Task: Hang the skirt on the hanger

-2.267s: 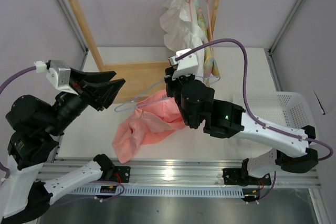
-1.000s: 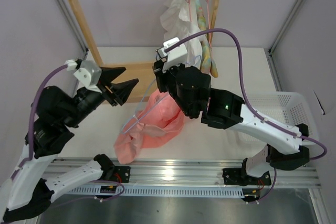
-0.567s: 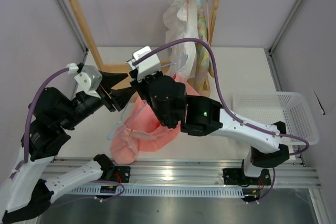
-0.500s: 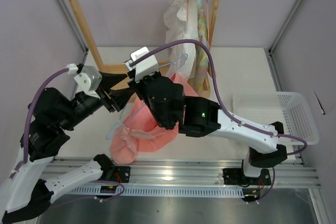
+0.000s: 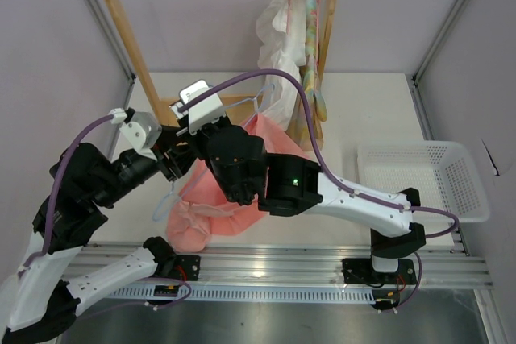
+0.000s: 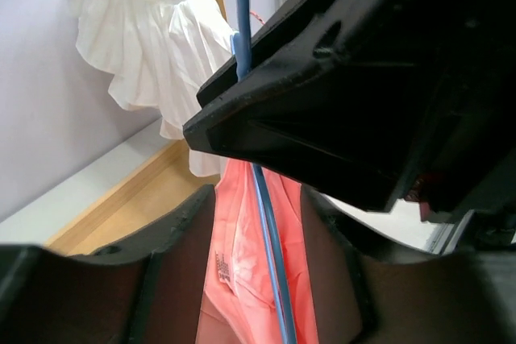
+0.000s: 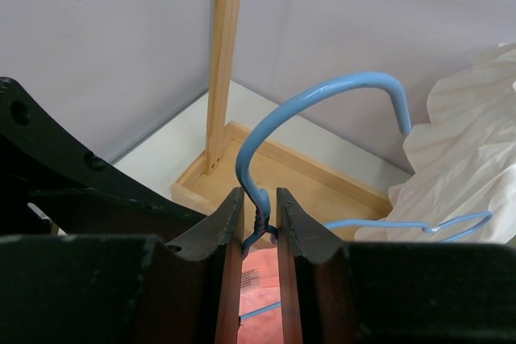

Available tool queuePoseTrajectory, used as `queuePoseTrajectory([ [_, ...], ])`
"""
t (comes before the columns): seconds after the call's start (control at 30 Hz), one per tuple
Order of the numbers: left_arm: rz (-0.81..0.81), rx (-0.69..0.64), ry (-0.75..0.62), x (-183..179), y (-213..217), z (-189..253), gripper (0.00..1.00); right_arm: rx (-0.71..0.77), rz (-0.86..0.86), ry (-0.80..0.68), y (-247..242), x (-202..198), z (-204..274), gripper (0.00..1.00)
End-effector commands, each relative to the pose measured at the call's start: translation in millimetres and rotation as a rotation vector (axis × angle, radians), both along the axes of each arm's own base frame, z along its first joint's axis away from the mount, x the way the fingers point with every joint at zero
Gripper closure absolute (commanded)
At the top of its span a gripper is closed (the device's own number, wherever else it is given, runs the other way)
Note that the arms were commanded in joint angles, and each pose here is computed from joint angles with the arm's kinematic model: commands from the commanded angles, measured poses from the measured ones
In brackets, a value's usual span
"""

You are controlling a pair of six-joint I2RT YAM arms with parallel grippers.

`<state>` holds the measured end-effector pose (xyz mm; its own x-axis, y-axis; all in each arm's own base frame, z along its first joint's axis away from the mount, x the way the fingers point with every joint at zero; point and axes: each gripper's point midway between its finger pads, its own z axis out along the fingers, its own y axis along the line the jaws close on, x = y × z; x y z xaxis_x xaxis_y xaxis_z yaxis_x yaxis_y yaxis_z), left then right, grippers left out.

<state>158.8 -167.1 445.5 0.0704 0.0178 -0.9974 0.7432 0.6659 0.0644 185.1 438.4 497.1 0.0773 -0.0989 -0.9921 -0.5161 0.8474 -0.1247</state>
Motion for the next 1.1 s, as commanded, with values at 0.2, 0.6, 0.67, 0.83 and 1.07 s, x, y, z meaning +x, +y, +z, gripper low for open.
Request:
queuePoseTrajectory([
  [0.2, 0.039, 0.005, -0.008, 7.1, 2.9, 0.1, 0.9, 0.135, 0.026, -0.016, -3.6, -8.4, 38.3, 1.0],
  [0.6, 0.04, -0.058, -0.06, -13.4, 22.3, 24.7, 1.0, 0.178, -0.051, 0.033, -30.6, 7.4, 21.6, 0.61],
  [0.67, 0.108, -0.059, -0.046, -4.9, 30.5, 28.1, 1.0, 0.189, -0.072, 0.042, -42.7, 10.2, 16.3, 0.51],
  [0.83, 0.232, -0.112, -0.041, 5.5, 49.7, 36.5, 1.0, 0.26, -0.16, 0.072, -84.0, 22.4, 10.8, 0.18],
  [1.07, 0.425, -0.142, -0.019, 30.4, 70.5, 46.2, 1.0, 0.389, -0.201, 0.096, -146.0, 27.6, 12.4, 0.01],
])
